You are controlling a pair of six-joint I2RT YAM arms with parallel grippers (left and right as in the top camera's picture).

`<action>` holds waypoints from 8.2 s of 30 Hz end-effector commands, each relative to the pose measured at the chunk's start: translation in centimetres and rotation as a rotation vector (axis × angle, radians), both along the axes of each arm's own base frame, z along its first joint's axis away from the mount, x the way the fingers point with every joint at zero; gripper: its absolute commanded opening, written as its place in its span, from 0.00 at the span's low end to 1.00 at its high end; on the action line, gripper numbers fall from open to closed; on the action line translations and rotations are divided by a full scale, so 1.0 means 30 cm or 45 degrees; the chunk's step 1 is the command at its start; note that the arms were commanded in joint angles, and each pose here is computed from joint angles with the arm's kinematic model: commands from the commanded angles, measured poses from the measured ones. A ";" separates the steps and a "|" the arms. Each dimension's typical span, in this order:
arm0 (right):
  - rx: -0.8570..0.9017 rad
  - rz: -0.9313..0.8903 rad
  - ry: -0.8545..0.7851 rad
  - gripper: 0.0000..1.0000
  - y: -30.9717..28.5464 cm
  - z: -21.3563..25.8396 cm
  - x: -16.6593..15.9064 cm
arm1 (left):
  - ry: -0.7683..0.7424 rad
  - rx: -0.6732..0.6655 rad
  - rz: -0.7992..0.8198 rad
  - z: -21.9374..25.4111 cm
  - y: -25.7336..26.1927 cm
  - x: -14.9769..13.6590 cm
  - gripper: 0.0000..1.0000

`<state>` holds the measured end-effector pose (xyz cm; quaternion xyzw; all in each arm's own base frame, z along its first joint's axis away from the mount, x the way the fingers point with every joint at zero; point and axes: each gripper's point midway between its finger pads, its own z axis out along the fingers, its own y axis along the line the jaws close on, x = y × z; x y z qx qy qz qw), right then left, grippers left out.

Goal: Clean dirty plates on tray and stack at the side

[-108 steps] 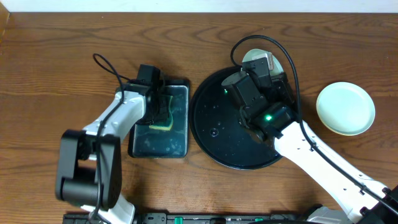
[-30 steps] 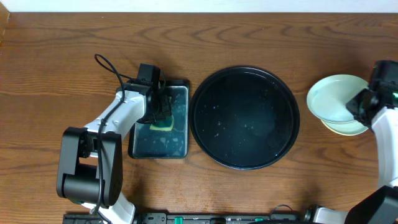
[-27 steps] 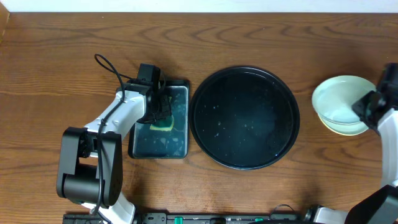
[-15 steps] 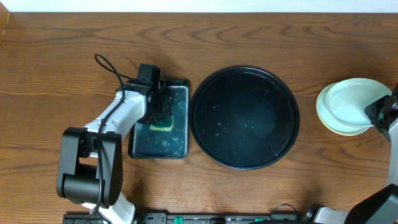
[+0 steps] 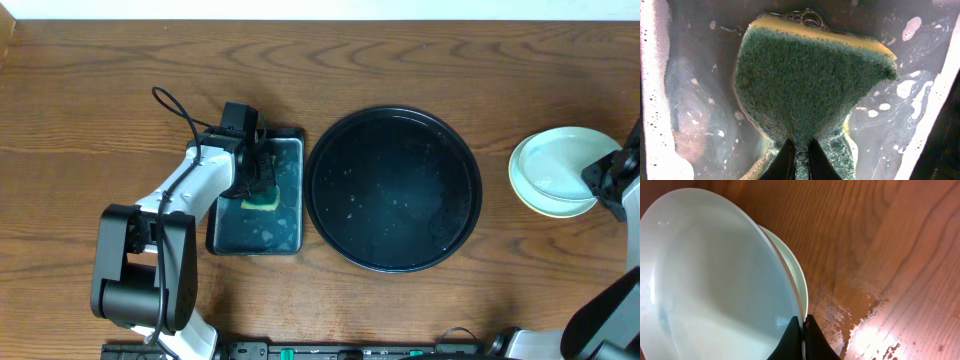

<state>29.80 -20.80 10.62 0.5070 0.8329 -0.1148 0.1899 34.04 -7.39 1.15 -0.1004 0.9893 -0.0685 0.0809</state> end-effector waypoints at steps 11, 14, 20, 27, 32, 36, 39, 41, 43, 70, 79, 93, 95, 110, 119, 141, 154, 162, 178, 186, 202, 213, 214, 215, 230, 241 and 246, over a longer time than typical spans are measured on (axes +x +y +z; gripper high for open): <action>0.192 0.068 0.143 0.39 0.041 -0.205 0.012 | 0.109 0.016 0.002 -0.063 0.010 -0.059 0.13; 0.270 0.123 0.149 0.46 0.076 -0.240 0.022 | 0.110 0.016 0.002 -0.063 0.010 -0.059 0.17; 0.315 0.215 0.132 0.54 0.103 -0.243 0.039 | 0.109 0.016 0.000 -0.063 0.010 -0.059 0.29; 0.349 0.286 0.068 0.54 0.132 -0.208 0.064 | 0.016 0.003 -0.014 0.016 0.004 -0.014 0.45; 0.390 0.467 -0.074 0.56 0.206 -0.141 0.140 | -0.117 -0.016 -0.016 0.126 -0.002 0.024 0.58; 0.378 0.700 -0.165 0.59 0.311 -0.073 0.208 | -0.217 -0.028 -0.020 0.209 -0.004 0.042 0.64; 0.341 0.895 -0.181 0.61 0.409 -0.037 0.242 | -0.264 -0.034 -0.027 0.255 -0.004 0.043 0.67; 0.308 1.044 -0.168 0.63 0.483 -0.023 0.255 | -0.278 -0.036 -0.028 0.275 -0.003 0.037 0.70; 0.292 1.200 -0.141 0.68 0.576 -0.020 0.259 | -0.262 -0.033 -0.028 0.289 0.001 0.015 0.72; 0.312 1.391 0.203 0.99 0.852 0.017 -0.068 | 0.213 0.040 -0.007 0.280 0.082 -0.383 0.78; 0.119 1.419 -0.164 0.99 0.877 0.106 -0.152 | -0.183 -0.018 -0.042 0.389 0.068 -0.389 0.79; -0.046 1.396 -0.449 0.99 0.832 0.282 -0.255 | -0.694 -0.084 -0.065 0.572 0.079 -0.454 0.80; -0.042 1.396 -0.437 0.99 0.831 0.277 -0.259 | -0.693 -0.090 -0.054 0.573 0.079 -0.454 0.80; -0.038 1.396 -0.427 0.99 0.830 0.273 -0.263 | -0.680 -0.088 -0.054 0.567 0.079 -0.453 0.80; -0.038 1.396 -0.429 0.99 0.830 0.274 -0.263 | -0.681 -0.088 -0.054 0.567 0.079 -0.453 0.80; -0.342 1.313 -0.717 0.99 0.719 0.337 -0.333 | -0.680 -0.088 -0.054 0.567 0.079 -0.453 0.81; -0.500 1.266 -1.052 0.99 0.725 0.286 -0.278 | -0.681 -0.088 -0.054 0.567 0.079 -0.453 0.81; -0.574 1.238 -1.197 0.99 0.727 0.269 -0.228 | -0.681 -0.088 -0.054 0.567 0.079 -0.453 0.81; -0.686 1.184 -1.383 0.99 0.722 0.259 -0.172 | -0.680 -0.088 -0.054 0.567 0.079 -0.453 0.81; -0.663 1.239 -1.232 0.99 0.721 0.169 -0.173 | -0.681 -0.088 -0.054 0.567 0.079 -0.453 0.81; -0.727 1.336 -1.207 0.99 0.740 0.169 -0.174 | -0.680 -0.088 -0.054 0.567 0.079 -0.453 0.81; -0.746 1.377 -1.201 0.99 0.750 0.169 -0.175 | -0.681 -0.088 -0.054 0.567 0.079 -0.453 0.81; -0.745 1.377 -1.201 0.99 0.750 0.169 -0.175 | -0.681 -0.088 -0.054 0.567 0.079 -0.453 0.81; -0.745 1.377 -1.201 0.99 0.750 0.169 -0.175 | -0.681 -0.088 -0.054 0.567 0.079 -0.453 0.81; -0.736 1.372 -1.205 0.99 0.751 0.168 -0.175 | -0.681 -0.088 -0.054 0.567 0.079 -0.453 0.81; -0.737 1.372 -1.204 0.99 0.750 0.168 -0.175 | -0.680 -0.088 -0.054 0.567 0.079 -0.453 0.82; -0.737 1.372 -1.205 0.99 0.750 0.169 -0.175 | -0.681 -0.088 -0.054 0.567 0.079 -0.453 0.81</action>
